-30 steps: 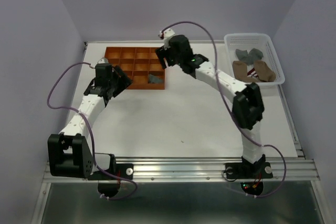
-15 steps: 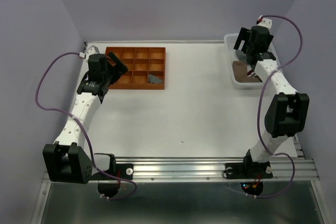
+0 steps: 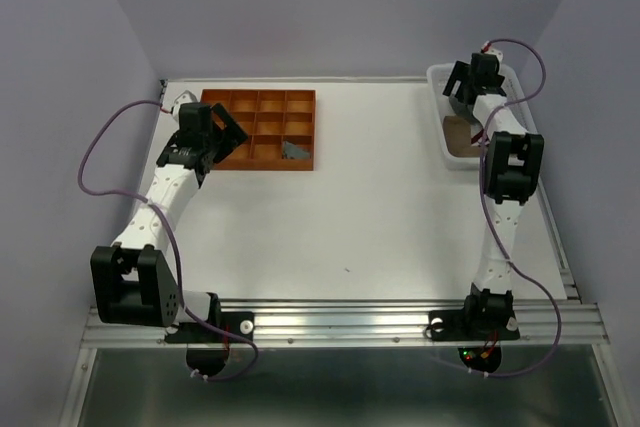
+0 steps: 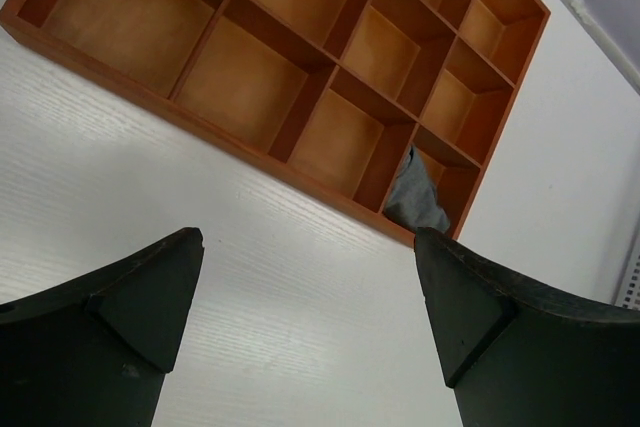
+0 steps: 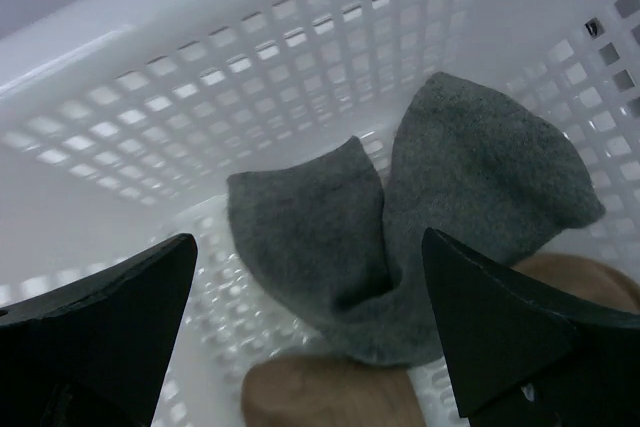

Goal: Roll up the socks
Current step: Grab a sock with the right arm

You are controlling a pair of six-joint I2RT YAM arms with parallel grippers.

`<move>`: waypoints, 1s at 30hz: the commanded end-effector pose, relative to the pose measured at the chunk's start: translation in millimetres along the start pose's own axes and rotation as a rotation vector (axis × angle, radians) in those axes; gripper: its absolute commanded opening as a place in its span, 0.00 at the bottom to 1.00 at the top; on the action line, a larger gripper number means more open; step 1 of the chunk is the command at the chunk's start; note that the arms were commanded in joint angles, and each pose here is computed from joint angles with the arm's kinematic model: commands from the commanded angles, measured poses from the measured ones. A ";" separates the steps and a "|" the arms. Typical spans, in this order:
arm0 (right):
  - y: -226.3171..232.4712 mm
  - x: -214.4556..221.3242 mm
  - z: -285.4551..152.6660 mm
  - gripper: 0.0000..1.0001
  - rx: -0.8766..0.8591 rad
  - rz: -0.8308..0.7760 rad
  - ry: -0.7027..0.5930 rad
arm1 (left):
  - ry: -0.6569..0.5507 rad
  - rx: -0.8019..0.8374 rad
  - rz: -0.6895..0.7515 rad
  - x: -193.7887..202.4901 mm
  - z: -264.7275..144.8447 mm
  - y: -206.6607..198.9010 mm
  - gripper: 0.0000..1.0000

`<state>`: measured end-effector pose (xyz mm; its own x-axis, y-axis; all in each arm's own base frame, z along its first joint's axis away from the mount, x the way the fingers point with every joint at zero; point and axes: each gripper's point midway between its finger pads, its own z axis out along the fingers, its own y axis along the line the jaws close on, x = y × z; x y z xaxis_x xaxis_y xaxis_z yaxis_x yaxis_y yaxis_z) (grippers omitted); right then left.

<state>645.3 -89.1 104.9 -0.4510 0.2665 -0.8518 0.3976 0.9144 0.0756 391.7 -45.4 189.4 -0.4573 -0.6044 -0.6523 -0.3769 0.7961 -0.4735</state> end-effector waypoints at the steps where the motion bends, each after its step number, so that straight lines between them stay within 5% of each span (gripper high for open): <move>1: -3.4 -14.5 18.9 1.00 0.021 -0.002 -0.031 | -0.053 0.008 0.015 -22.0 -1.1 -9.3 0.99; 3: -8.7 -14.5 24.7 0.97 0.055 -0.008 -0.042 | -0.051 0.002 0.014 -22.0 1.6 -9.0 0.99; 5: -10.7 -12.3 29.9 0.82 0.066 -0.027 -0.042 | -0.050 0.003 0.016 -22.4 2.4 -9.7 0.99; 9: -13.8 1.2 29.6 0.74 0.073 -0.032 -0.012 | -0.054 -0.001 0.014 -23.4 1.8 -9.1 0.99; 14: -7.7 9.4 23.2 0.09 0.019 -0.074 0.030 | -0.065 -0.005 0.015 -27.9 -3.3 -10.0 0.99; 15: -4.0 1.3 15.6 0.03 -0.003 -0.071 0.023 | -0.064 0.001 0.015 -28.0 -4.3 -11.0 0.99; 25: 12.5 -119.5 -98.2 0.01 -0.117 -0.049 -0.240 | -0.065 0.100 -0.003 -22.5 -16.8 -22.8 0.99; 30: 43.6 -100.4 -158.8 0.03 -0.225 -0.091 -0.214 | -0.033 0.149 0.000 -8.1 -26.0 -23.0 0.99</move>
<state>597.8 -71.1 218.3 -0.3873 0.1782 -0.9046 0.2854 0.9561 0.0661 390.6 -53.4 203.0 -0.4509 -0.6046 -0.6567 -0.3224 0.7963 -0.5118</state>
